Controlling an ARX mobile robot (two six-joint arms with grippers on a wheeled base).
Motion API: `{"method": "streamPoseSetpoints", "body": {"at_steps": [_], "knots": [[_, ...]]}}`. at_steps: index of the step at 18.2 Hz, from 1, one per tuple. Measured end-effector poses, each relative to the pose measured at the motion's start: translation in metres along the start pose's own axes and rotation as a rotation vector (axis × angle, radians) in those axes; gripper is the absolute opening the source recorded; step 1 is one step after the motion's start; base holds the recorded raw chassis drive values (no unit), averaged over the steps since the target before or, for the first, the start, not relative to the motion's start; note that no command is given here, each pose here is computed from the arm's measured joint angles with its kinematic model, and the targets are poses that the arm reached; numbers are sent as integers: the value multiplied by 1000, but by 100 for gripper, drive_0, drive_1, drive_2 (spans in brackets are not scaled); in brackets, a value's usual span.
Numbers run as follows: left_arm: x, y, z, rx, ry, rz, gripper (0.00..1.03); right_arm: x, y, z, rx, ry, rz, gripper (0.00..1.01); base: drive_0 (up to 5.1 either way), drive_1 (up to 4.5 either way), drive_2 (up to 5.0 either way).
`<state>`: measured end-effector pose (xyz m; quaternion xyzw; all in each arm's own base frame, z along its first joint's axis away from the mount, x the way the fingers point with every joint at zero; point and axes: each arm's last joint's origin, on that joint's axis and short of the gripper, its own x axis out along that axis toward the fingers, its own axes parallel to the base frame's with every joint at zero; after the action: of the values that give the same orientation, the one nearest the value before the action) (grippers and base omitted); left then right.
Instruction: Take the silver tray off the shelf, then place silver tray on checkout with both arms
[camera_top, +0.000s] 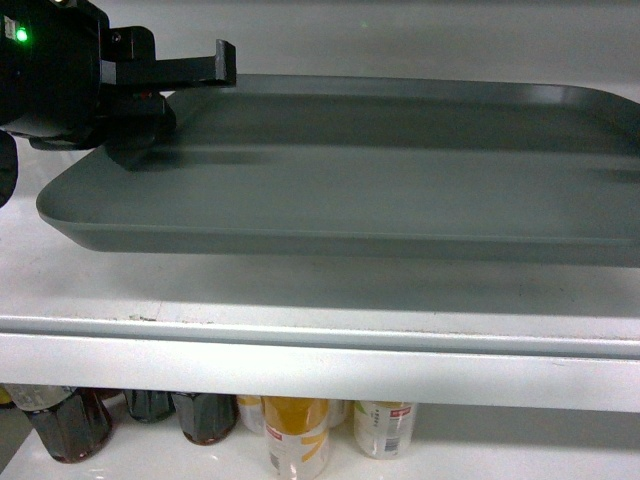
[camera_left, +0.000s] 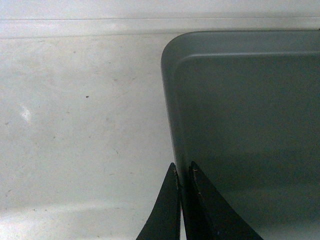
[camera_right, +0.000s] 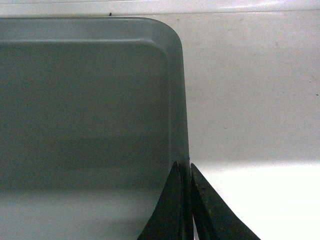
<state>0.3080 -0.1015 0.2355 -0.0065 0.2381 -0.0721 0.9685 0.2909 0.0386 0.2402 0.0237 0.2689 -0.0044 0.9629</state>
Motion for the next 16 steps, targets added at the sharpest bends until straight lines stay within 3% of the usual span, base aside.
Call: {"method": "streamPoseSetpoints", "body": {"at_steps": [16], "knots": [[-3,0,3,-1,-6,-10,3,-6,-4,5,-9,-28,12,3,0,0,0]]}}
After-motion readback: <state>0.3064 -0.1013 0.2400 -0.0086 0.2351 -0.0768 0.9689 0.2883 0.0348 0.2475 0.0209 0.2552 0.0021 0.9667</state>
